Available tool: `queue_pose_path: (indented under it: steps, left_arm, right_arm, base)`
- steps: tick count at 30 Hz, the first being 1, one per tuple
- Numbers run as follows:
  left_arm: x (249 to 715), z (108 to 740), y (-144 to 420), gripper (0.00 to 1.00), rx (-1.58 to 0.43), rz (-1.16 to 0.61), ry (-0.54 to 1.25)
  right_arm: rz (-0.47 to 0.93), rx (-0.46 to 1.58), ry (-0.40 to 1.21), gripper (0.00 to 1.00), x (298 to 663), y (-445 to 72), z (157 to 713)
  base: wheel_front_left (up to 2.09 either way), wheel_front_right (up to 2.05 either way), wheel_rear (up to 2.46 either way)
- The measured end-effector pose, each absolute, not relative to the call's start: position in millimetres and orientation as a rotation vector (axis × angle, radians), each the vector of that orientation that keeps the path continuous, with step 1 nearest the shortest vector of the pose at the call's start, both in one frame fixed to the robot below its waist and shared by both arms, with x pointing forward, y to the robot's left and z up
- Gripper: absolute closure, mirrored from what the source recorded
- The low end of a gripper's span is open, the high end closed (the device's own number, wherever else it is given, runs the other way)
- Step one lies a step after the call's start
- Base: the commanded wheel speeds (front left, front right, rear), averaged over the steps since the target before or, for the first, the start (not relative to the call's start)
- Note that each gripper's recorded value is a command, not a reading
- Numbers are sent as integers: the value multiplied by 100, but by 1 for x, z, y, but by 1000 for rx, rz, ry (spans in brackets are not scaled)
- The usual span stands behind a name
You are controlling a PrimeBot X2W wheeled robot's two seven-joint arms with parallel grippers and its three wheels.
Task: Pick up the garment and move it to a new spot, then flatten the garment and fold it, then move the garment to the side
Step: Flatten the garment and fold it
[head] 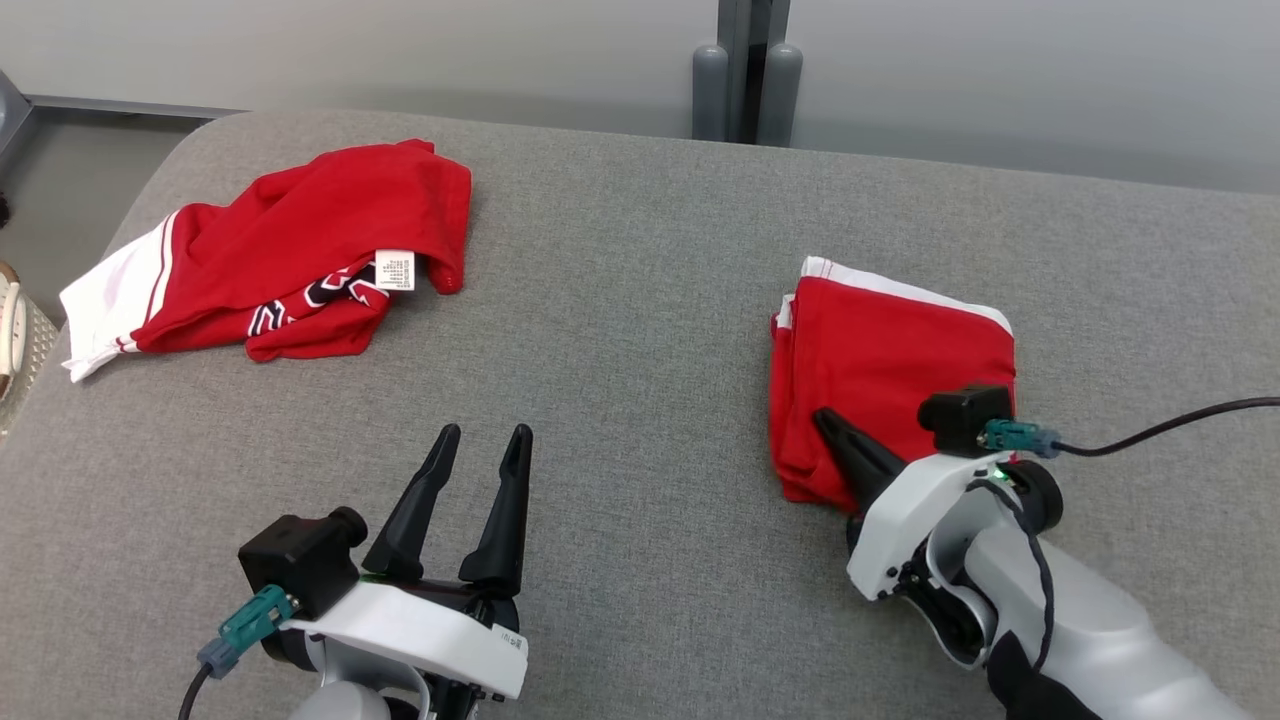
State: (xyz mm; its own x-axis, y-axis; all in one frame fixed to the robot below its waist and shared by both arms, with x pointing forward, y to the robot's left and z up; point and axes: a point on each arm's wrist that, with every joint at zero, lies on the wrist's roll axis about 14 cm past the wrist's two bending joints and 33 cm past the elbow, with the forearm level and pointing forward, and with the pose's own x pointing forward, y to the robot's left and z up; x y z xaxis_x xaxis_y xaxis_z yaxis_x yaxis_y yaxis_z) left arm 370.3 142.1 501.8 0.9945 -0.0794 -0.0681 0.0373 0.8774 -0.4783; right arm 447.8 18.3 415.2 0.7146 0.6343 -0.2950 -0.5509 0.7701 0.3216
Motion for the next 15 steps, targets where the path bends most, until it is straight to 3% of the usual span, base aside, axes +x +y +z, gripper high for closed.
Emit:
queue_pose_path:
  steps: [15]
  left_arm:
    - [374, 503, 139, 0, -495, -73, 85]
  right_arm:
    - [823, 93, 429, 100, 413, 50, 402]
  base:
    - [0, 0, 0]
